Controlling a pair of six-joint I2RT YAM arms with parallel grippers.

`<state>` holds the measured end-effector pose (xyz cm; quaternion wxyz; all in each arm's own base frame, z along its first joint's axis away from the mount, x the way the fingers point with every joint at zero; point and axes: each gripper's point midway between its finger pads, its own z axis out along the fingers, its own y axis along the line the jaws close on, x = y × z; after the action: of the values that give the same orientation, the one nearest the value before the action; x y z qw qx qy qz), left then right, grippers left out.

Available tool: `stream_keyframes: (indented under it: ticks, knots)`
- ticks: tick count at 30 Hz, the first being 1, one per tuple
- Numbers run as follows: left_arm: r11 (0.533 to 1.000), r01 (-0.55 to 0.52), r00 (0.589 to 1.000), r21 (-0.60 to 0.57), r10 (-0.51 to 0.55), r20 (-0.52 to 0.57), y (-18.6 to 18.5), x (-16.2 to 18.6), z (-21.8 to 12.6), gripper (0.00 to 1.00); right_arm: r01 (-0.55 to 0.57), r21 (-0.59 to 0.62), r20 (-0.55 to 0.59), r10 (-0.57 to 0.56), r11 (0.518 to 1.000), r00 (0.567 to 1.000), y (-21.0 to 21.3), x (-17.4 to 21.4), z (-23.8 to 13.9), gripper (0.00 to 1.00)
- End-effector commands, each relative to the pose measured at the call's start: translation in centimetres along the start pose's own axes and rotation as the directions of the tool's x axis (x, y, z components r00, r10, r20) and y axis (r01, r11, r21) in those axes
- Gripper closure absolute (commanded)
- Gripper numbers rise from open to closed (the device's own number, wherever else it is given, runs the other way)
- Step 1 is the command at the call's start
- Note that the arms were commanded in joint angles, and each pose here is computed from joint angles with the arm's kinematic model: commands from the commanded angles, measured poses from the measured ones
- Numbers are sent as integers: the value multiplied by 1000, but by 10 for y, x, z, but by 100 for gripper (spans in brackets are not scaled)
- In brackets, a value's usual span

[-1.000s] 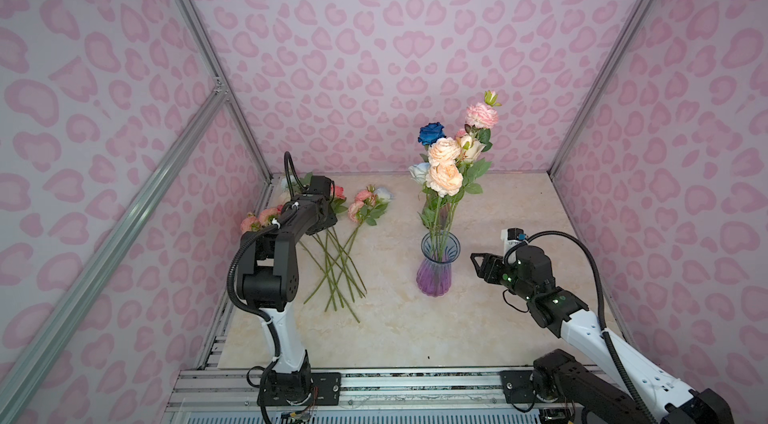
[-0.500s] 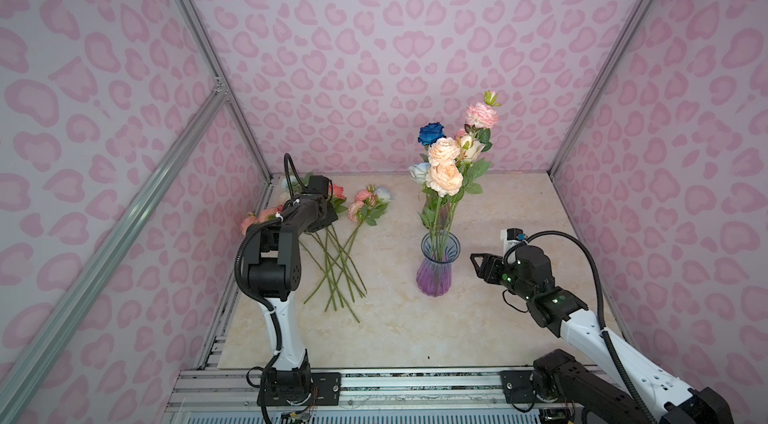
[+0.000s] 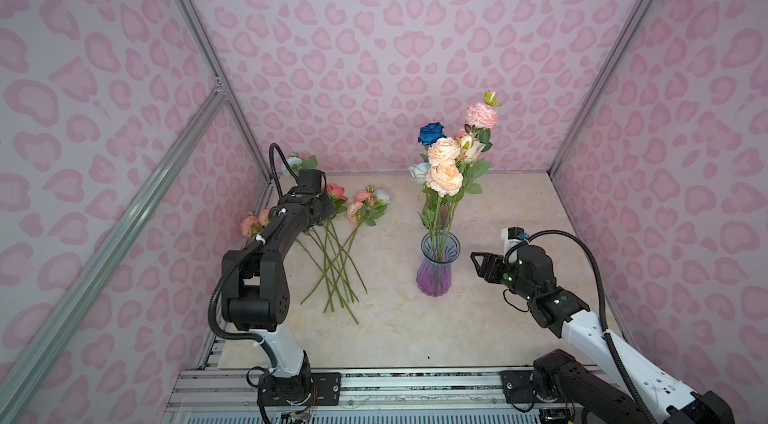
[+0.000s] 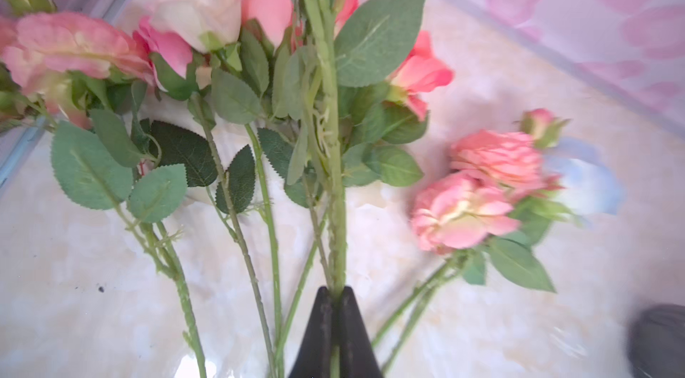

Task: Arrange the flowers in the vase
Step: 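Lower the left gripper onto the bunch and close on a pale blue rose stem, then lift the pale blue rose with the left gripper toward the vase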

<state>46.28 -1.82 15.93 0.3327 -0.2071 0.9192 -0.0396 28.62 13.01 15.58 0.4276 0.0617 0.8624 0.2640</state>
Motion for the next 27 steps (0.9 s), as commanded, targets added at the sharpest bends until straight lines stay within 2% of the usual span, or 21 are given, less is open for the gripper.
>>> stream_keyframes:
  ticks: [1, 5, 7, 10, 12, 14, 17, 18, 23, 27]
  knots:
    - [996, -4, 998, 86, -2, 68, -16, -13, -38, 96, 2, -13, 13, -2, 1000, 1000, 5, -6, -3, 35]
    - [973, -75, 973, 219, 23, 228, -44, -27, -106, 96, 6, -13, 35, -6, 1000, 999, 7, -12, -10, 35]
    - [942, -123, 934, 314, 3, 357, -62, -36, -157, 96, 6, -11, 50, -5, 1000, 999, 7, -14, -14, 34]
    - [869, -204, 849, 451, -72, 524, -82, -44, -237, 96, 5, -11, 74, -5, 1000, 997, 7, -18, -21, 34]
    - [795, -285, 779, 535, -133, 613, -97, -41, -291, 96, 6, 0, 86, -6, 1000, 996, 5, -19, -25, 34]
    - [717, -364, 727, 594, -181, 663, -111, -33, -334, 97, 8, 18, 105, -10, 1000, 994, 3, -22, -29, 34]
    - [574, -472, 638, 669, -302, 709, -125, -21, -395, 97, 6, 32, 133, -10, 999, 991, 0, -25, -34, 34]
    - [540, -496, 618, 681, -331, 713, -128, -18, -412, 97, 3, 37, 137, -8, 999, 991, -1, -26, -36, 34]
    - [364, -608, 573, 706, -415, 707, -155, 0, -470, 97, -9, 42, 155, 3, 999, 988, -2, -29, -41, 34]
    - [275, -703, 522, 656, -427, 738, -179, 18, -507, 97, -17, 41, 165, 10, 999, 986, -1, -32, -43, 34]
